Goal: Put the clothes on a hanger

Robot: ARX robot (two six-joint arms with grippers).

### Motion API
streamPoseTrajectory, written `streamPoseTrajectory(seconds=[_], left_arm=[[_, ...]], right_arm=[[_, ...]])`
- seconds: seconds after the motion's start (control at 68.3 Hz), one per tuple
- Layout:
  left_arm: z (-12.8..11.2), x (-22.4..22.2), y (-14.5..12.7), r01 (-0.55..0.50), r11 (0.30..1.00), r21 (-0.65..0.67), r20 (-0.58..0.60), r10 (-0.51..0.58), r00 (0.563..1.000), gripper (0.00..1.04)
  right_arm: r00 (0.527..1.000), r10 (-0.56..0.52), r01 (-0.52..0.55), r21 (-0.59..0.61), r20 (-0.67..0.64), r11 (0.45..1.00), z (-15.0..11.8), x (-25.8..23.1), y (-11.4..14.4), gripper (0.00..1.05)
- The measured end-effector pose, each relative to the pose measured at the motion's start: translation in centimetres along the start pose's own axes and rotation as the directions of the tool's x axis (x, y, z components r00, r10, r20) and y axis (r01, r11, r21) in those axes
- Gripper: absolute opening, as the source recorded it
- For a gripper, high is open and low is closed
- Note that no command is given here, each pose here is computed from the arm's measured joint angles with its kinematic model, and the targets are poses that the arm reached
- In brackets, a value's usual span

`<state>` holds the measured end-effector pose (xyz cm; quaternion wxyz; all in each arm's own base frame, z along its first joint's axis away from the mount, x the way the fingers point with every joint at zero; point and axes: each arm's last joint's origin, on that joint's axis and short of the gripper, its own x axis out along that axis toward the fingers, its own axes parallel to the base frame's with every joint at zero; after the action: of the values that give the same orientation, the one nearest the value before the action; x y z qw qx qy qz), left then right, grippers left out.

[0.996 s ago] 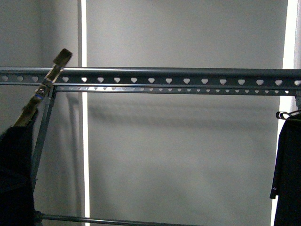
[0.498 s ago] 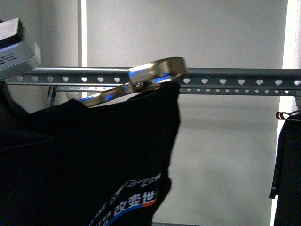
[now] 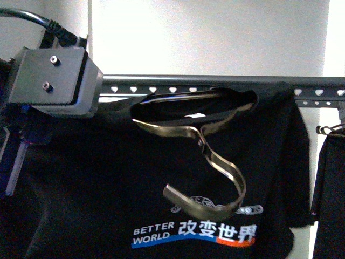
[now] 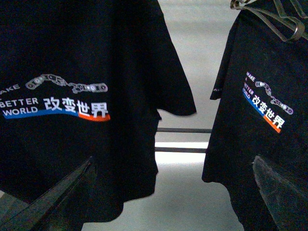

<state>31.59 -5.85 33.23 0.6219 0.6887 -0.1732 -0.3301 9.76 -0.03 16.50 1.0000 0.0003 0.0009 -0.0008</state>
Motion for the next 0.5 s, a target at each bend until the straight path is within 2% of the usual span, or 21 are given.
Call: streamPoseTrajectory(seconds=[0.22,0.498], left_arm=[[1.0,1.9,0.5,0.004,1.000,0.025,0.059,-0.005,0.998,0.04],[1.1,2.1,0.4,0.008,1.000,0.023,0.063,-0.009,0.998,0.04]], right_arm=[[1.000,0.000,0.000,0.000,0.000,1.000,0.0,0.0,0.0,0.97],[1.000,0.000,0.000,0.000,0.000,1.000,0.0,0.0,0.0,0.97]])
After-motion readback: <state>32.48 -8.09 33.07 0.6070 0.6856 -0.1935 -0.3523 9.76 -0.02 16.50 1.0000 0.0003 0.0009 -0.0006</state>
